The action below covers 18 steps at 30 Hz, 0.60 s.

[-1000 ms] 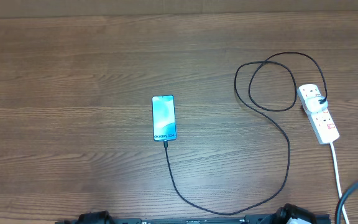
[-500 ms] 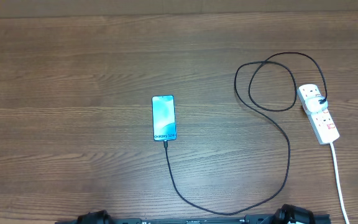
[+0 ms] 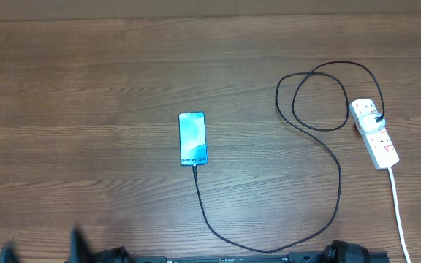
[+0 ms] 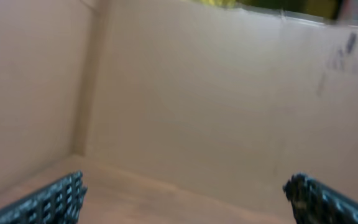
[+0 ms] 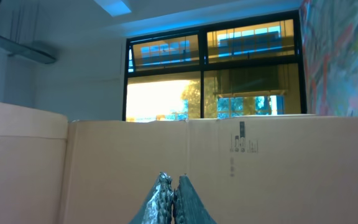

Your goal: Plug charger to phone and switch on socket

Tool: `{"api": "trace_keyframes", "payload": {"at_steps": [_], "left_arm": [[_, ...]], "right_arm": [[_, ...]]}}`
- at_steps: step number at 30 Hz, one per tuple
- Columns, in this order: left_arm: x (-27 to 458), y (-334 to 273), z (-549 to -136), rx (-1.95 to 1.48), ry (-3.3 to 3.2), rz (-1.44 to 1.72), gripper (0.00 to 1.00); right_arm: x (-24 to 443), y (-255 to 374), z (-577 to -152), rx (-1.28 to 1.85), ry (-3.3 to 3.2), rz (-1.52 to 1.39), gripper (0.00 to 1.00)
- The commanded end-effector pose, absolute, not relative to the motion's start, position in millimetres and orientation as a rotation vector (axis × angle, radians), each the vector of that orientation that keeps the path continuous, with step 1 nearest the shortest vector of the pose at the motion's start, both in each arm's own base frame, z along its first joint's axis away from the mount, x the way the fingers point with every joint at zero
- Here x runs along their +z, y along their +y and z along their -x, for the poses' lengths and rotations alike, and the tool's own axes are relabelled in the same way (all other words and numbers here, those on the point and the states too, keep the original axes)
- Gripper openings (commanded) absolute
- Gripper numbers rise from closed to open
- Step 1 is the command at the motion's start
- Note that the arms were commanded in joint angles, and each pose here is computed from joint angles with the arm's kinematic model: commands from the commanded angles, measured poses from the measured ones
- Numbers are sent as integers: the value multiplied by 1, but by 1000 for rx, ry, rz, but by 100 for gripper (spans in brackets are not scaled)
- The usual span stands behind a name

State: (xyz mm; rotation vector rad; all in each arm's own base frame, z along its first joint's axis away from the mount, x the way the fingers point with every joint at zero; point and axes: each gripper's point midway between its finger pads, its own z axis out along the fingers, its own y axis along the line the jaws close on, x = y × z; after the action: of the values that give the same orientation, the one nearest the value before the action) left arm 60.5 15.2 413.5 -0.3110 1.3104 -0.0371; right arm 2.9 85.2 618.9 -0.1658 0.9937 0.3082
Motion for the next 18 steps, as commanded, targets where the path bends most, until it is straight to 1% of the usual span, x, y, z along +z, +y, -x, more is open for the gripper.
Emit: {"api": "trace_keyframes", "payload": {"at_steps": [1, 4, 8, 12, 15, 18], "left_arm": [[386, -1, -110, -79, 1382, 150, 100], [357, -1, -153, -113, 1393, 110, 100], [305, 2, -195, -146, 1443, 104, 100], [256, 8, -222, -194, 1480, 164, 100], [233, 17, -233, -206, 1467, 228, 100], [213, 26, -239, -197, 1471, 288, 99]], "right_arm": [[618, 82, 0, 291, 984, 156, 4], [618, 85, 8, 287, 968, 162, 4], [619, 85, 9, 285, 960, 165, 4], [621, 85, 10, 283, 954, 167, 5], [622, 86, 11, 281, 947, 171, 5], [624, 86, 13, 279, 938, 174, 8]]}}
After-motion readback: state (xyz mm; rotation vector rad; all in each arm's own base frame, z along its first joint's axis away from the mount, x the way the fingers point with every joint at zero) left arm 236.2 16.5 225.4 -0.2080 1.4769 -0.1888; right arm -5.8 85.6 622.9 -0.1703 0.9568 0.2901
